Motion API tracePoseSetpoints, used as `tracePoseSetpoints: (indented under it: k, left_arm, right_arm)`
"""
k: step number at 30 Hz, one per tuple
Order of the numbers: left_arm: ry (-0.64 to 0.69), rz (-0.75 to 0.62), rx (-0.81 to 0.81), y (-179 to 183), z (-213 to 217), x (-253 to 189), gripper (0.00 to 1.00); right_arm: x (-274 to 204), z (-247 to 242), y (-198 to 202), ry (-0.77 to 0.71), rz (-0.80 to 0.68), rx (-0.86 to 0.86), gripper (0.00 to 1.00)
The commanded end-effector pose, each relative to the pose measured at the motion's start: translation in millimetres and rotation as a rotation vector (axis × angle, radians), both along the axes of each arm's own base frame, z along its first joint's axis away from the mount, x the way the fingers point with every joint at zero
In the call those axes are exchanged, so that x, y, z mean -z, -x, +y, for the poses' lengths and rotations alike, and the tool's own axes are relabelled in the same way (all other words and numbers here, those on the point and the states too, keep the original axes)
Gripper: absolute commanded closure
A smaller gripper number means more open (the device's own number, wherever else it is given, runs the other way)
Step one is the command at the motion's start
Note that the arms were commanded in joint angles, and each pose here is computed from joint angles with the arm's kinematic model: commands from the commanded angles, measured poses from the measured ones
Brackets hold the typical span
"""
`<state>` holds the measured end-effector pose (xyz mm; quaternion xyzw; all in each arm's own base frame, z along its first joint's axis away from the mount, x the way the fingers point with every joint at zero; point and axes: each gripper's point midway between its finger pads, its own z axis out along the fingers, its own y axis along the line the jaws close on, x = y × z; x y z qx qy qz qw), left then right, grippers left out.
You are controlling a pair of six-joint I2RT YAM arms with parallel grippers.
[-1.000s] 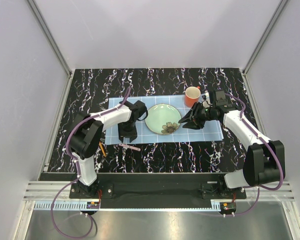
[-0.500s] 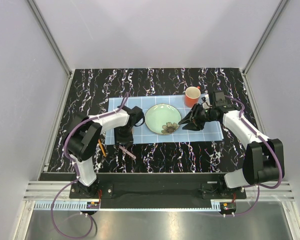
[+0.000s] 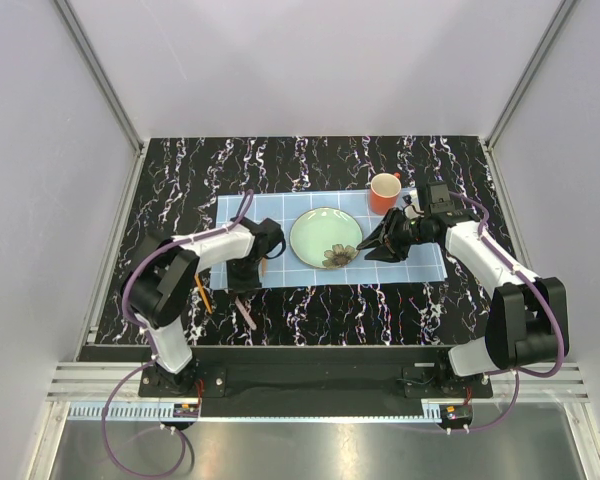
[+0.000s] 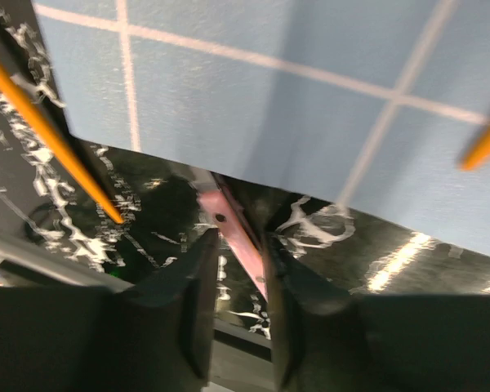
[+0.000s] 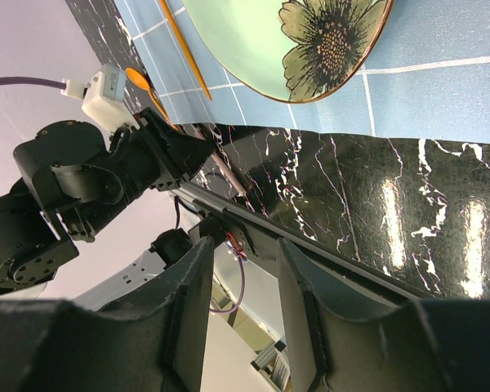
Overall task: Set the dinner table for one person
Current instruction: Pick up the knife at the corner of the board.
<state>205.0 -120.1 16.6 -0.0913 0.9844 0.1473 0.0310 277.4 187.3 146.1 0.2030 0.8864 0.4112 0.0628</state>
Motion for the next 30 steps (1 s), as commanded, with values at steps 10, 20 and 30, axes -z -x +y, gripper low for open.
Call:
tracePoseSetpoints:
  k: [10,20,30]
  left_arm:
    - [0.017,-0.027,-0.022,4,1,8,0.56]
    - [0.012,-0.014,-0.031,11,4,16,0.60]
    - [0.035,-0.002,-0.060,25,7,34,0.78]
  right_arm:
    - [-17,0,-3,-0.019,-0.065,-0.008,0.56]
    - [-16,-1,-2,-0.013,-0.058,-0.006,0.56]
    - [-20,-1,2,-0.012,-0.055,-0.025,0.56]
